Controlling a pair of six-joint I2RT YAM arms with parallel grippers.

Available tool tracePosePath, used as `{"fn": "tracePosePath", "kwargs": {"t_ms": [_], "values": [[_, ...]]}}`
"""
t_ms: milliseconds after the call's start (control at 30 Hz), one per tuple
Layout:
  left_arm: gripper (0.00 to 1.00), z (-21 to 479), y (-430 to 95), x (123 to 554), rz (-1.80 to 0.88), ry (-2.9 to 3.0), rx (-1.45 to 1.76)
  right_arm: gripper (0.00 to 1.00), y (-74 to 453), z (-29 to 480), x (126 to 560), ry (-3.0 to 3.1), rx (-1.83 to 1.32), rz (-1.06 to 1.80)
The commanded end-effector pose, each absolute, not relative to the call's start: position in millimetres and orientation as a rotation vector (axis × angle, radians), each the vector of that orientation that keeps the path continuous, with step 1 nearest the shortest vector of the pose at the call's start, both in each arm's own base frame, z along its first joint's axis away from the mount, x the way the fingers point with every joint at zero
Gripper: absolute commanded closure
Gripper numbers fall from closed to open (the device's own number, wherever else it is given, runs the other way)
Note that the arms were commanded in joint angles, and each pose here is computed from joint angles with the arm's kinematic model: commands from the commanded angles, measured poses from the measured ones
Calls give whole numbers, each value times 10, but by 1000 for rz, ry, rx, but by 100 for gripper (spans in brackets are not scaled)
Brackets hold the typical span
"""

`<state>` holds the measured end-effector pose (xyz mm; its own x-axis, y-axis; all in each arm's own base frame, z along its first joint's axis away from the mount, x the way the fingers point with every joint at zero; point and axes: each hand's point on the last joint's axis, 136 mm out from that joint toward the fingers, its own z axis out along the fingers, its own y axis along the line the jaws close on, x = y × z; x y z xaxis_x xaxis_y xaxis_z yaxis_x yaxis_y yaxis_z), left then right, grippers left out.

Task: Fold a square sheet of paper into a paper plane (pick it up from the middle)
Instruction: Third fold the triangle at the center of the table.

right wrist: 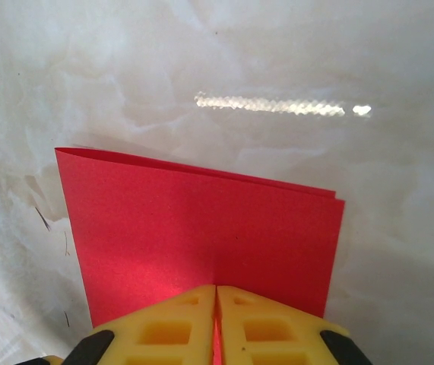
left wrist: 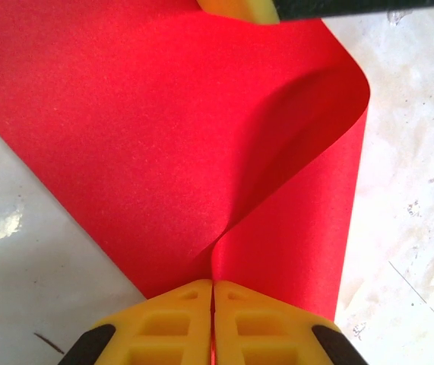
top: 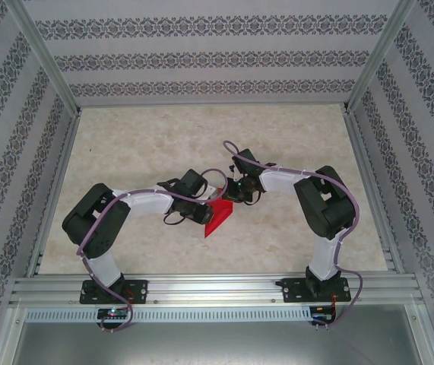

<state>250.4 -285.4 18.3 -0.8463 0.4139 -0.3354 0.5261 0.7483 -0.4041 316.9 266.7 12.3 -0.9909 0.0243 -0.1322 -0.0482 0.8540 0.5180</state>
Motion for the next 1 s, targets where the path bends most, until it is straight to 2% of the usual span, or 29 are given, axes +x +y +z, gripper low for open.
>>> {"fn": "tracePosePath", "kwargs": {"t_ms": [0,167,467,767,967], "values": [[91,91,-2794,2560,-687,2724,751,88,2555,-64,3079,2953,33,745],[91,97,-2810,2562,-696,2717,765,87,2601,50,3108,2922,37,793],[91,91,-2820,2553,-703,2717,780,80,2450,664,3221,2744,129,837],[91,164,-2882,2571,-739,2696,793,90,2721,831,2741,2587,200,1069],[90,190,-2904,2579,-750,2687,800,92,2871,656,2561,2582,248,1088]]}}
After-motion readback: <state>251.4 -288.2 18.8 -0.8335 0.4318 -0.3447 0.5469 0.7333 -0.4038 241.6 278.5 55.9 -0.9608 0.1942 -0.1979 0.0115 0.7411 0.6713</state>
